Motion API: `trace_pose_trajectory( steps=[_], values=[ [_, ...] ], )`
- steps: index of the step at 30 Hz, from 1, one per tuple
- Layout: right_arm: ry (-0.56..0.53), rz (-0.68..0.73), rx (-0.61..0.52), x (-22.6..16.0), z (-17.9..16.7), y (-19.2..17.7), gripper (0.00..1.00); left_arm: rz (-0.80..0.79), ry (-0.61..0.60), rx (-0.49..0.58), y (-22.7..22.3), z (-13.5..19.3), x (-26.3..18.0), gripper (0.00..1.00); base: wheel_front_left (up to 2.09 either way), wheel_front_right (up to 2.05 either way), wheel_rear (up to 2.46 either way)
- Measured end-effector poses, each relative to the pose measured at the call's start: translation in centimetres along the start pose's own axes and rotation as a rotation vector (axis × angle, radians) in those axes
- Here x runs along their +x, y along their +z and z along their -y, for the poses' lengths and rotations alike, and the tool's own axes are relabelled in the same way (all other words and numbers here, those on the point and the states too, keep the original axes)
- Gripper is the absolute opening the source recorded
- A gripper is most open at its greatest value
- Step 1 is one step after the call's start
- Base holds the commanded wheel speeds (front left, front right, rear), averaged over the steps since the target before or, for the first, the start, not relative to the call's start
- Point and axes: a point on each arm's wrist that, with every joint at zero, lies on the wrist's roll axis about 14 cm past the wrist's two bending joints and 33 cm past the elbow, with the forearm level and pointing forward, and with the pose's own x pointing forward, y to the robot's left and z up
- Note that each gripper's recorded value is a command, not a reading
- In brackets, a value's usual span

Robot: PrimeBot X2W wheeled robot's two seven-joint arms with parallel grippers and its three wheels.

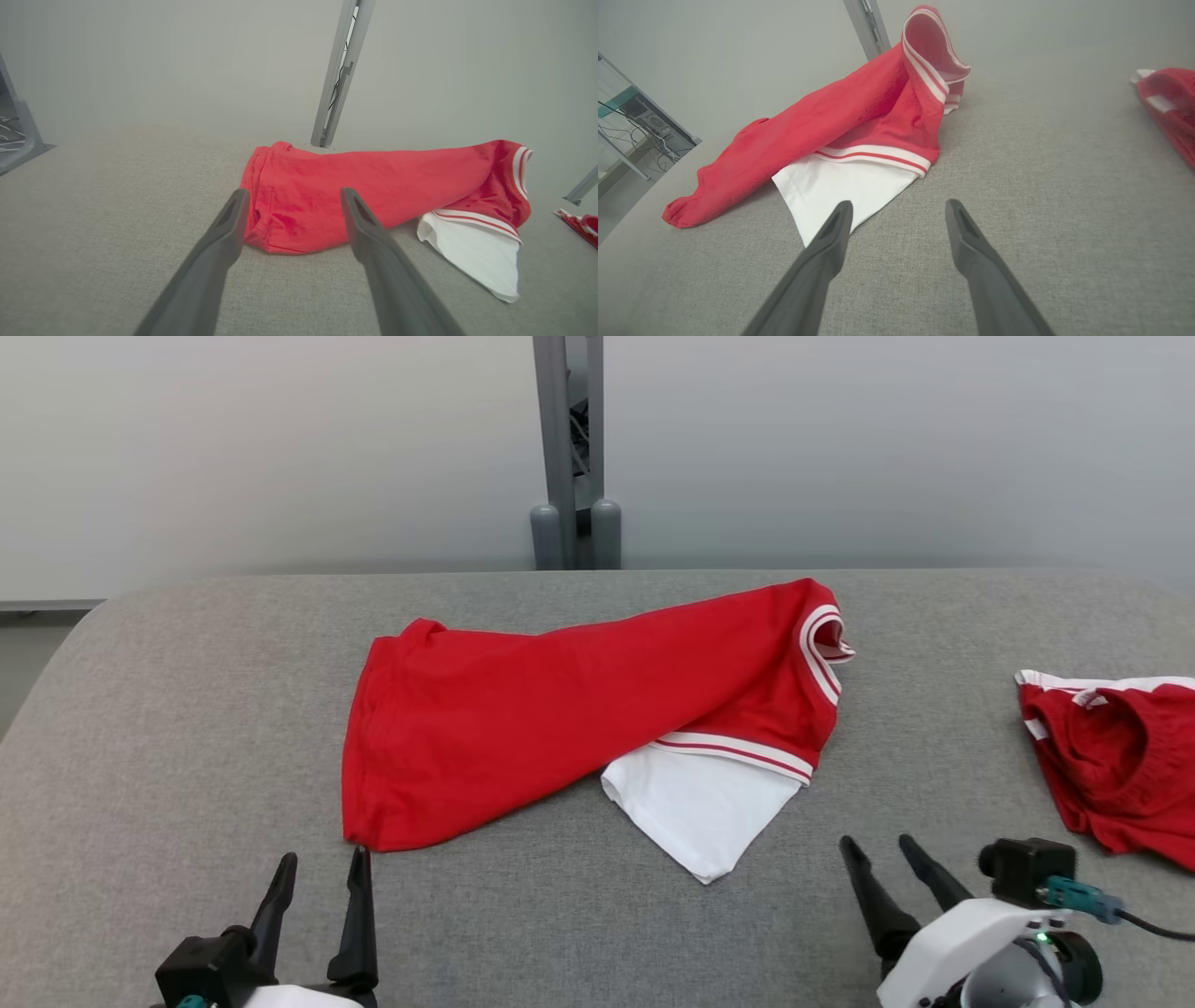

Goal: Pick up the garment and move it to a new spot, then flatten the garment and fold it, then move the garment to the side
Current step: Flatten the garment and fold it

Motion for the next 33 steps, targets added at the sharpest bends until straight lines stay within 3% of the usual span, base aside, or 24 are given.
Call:
trace_pose_trajectory(
  steps=[12, 32, 33],
  values=[
    [0.116, -0.231, 0.044, 2.8, -3.9, -5.1, 1.0, -0.005, 0.041, -0.022, -0.5, -1.0, -0.8, 1.0, 0.0, 0.0, 0.0],
    [0.179, -0.396, -0.036, 6.6, -6.6, -8.6, 1.0, -0.005, 0.116, -0.024, -0.7, -3.2, -2.5, 1.0, 0.0, 0.0, 0.0],
    [0.184, -0.399, -0.047, 6.7, -6.7, -8.7, 0.92, -0.006, 0.118, -0.026, -0.7, -3.2, -2.5, 1.0, 0.0, 0.0, 0.0]
  ],
)
